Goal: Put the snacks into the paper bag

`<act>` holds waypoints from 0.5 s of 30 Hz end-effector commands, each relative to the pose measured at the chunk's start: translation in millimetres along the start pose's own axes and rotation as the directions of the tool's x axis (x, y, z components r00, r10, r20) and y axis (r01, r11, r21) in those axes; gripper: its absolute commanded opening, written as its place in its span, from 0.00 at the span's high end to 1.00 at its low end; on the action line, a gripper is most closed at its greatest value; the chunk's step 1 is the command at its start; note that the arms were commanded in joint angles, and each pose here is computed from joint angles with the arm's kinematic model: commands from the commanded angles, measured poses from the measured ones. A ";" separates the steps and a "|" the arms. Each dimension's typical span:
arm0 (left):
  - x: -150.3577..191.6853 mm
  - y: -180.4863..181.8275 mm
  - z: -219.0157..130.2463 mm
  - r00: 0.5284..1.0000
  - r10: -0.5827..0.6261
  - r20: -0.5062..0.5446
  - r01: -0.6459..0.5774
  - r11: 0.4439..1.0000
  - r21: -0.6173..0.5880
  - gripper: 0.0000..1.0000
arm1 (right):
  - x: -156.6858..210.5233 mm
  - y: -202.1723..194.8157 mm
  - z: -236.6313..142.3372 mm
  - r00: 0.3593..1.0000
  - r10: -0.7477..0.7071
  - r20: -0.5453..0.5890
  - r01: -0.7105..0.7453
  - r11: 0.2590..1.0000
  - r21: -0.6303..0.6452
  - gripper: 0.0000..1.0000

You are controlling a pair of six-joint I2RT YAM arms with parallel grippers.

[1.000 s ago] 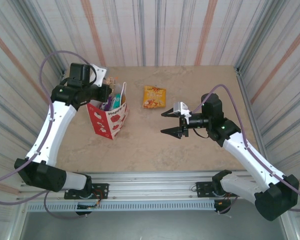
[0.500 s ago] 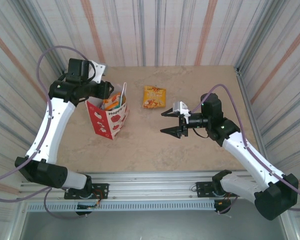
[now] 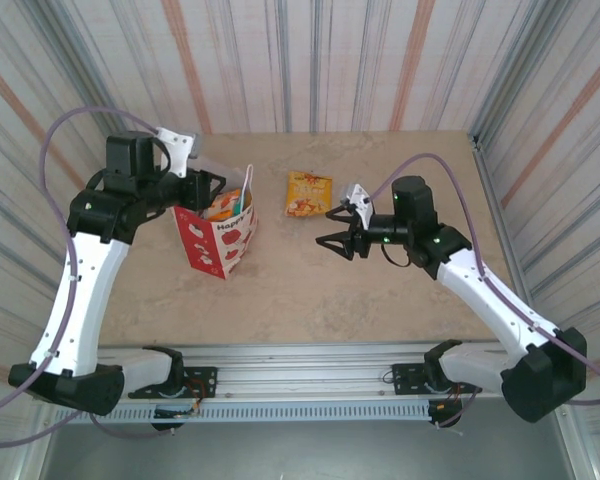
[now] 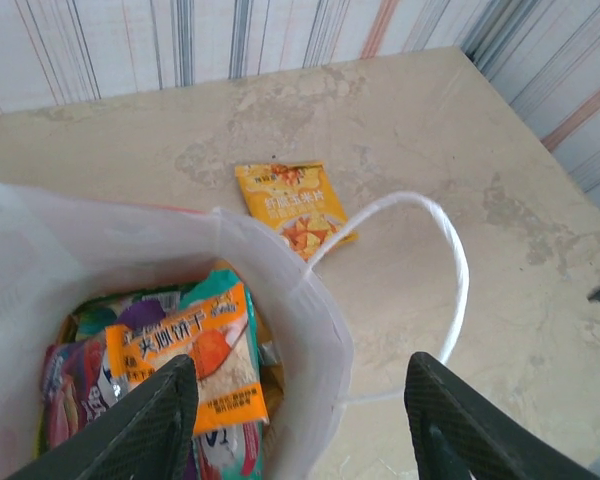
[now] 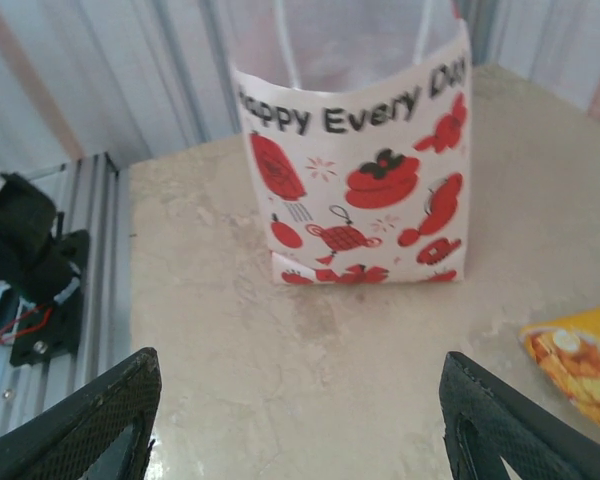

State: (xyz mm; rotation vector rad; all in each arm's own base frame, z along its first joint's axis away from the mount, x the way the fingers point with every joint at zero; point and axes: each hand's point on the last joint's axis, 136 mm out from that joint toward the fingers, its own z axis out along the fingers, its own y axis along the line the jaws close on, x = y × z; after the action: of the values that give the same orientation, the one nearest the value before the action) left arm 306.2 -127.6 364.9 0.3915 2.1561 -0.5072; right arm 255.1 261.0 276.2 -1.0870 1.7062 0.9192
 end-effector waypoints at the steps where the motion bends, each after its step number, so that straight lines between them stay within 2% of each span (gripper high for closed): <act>1: 13.0 0.4 -0.6 0.999 -0.043 -0.018 0.043 0.999 0.005 0.41 | 1.2 -24.2 5.1 0.990 0.134 -0.032 -0.130 0.987 0.095 0.26; 5: 22.3 1.5 -1.6 0.998 -0.050 -0.026 0.050 0.999 -0.002 0.41 | 10.8 -43.0 19.0 0.973 0.220 -0.067 -0.211 0.969 0.126 0.26; 10: 23.3 -6.3 -0.8 0.999 -0.042 -0.014 0.043 0.998 0.046 0.41 | 21.4 -71.0 38.2 0.939 0.330 -0.099 -0.314 0.938 0.148 0.26; 13: 25.1 -5.2 2.7 0.999 -0.041 -0.019 0.041 0.998 0.049 0.41 | 28.2 -94.5 49.7 0.902 0.415 -0.117 -0.392 0.902 0.179 0.26; 15: 25.9 -2.8 4.6 0.998 -0.048 -0.029 0.049 0.998 0.044 0.40 | 35.6 -114.7 56.3 0.856 0.502 -0.124 -0.467 0.853 0.231 0.26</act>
State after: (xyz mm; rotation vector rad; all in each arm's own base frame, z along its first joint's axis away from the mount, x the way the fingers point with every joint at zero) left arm 294.4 -129.9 337.8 0.3778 2.2078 -0.5575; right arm 349.8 267.8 218.9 -0.7767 2.1120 0.9386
